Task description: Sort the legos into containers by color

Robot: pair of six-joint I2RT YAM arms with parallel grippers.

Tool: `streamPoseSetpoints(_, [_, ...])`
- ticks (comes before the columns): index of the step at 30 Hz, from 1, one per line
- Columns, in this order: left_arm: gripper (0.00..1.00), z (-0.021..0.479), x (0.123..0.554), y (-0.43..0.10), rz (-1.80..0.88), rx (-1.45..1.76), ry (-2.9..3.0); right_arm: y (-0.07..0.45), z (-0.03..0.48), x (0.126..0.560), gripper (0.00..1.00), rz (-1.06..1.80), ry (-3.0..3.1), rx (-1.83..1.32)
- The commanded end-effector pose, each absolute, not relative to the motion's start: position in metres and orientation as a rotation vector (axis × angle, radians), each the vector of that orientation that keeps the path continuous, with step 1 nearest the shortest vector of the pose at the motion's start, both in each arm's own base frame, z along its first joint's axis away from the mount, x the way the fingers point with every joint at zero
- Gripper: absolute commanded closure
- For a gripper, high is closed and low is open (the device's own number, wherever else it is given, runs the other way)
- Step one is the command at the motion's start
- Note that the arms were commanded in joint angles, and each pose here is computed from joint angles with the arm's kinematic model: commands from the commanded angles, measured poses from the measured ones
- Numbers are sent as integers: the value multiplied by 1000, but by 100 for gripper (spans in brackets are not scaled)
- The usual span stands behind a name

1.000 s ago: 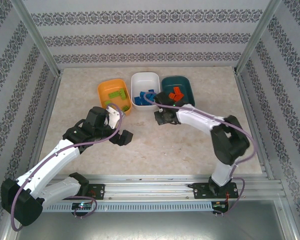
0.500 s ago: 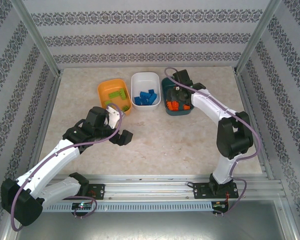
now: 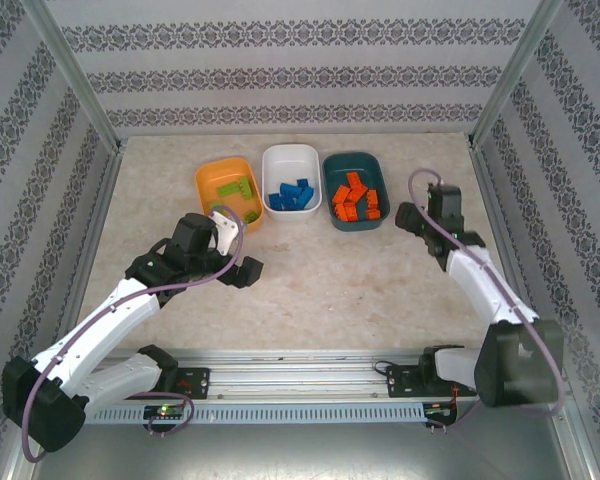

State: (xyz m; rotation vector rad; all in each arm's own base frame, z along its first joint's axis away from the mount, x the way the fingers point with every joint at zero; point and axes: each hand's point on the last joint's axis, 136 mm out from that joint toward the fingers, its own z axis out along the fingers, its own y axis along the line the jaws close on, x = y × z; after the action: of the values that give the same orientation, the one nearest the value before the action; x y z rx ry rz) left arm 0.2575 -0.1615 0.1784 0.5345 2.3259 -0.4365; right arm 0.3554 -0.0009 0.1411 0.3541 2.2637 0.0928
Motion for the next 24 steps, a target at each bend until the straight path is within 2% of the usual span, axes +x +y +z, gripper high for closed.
streamPoseSetpoints(1, [0, 181, 273, -137, -316, 378, 2305, -5, 139, 357, 16, 2, 2105, 193])
streamPoseSetpoints(2, [0, 179, 276, -128, -273, 325, 2310, -12, 133, 355, 13, -30, 2097, 207])
streamPoseSetpoints(6, [0, 165, 291, -82, -98, 53, 2339, -16, 108, 360, 12, -35, 2136, 162])
streamPoseSetpoints(13, [0, 147, 304, -34, -181, -363, 2328, -8, 110, 375, 12, 26, 2059, 94])
streamPoseSetpoints(24, [0, 153, 317, -4, -76, -337, 2204, 1, 126, 389, 13, 110, 1906, 26])
